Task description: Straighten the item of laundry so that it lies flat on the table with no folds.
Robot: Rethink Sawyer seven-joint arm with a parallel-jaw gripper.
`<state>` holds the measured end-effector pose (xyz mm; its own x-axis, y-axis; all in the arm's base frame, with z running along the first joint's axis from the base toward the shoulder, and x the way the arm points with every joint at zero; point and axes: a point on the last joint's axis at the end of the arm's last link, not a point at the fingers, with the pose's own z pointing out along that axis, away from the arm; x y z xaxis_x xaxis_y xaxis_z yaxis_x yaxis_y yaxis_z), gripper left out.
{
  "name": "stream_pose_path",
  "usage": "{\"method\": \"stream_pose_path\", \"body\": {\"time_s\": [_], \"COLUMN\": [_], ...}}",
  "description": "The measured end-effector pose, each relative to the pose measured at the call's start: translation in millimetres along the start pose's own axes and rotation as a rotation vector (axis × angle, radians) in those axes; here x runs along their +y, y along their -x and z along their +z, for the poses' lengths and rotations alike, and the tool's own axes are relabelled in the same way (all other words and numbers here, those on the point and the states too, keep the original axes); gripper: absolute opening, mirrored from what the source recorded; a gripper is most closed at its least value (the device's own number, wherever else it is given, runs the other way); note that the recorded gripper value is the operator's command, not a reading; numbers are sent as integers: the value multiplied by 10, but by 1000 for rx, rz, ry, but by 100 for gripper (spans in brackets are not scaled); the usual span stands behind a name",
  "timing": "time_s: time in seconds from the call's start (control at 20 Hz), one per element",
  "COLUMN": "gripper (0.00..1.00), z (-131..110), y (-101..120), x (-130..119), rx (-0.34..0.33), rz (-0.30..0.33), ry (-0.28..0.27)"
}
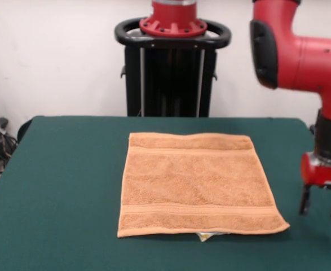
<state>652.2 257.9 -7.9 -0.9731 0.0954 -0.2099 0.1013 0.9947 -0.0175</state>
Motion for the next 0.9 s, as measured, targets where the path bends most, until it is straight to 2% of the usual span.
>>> {"method": "stream_pose_path", "body": {"time_s": [0.2, 0.5, 0.65, 0.8, 0.9], "gripper": [100, 100, 100, 100, 100], "z": [-357, -822, -983, -1132, -1149], "y": [106, 316, 343, 312, 294], "x": [136, 92, -56, -534, -680], "rx": [12, -13, -23, -35, -36], "rz": [-12, 6, 24, 54, 62], "ry": [26, 47, 44, 14, 3]}}
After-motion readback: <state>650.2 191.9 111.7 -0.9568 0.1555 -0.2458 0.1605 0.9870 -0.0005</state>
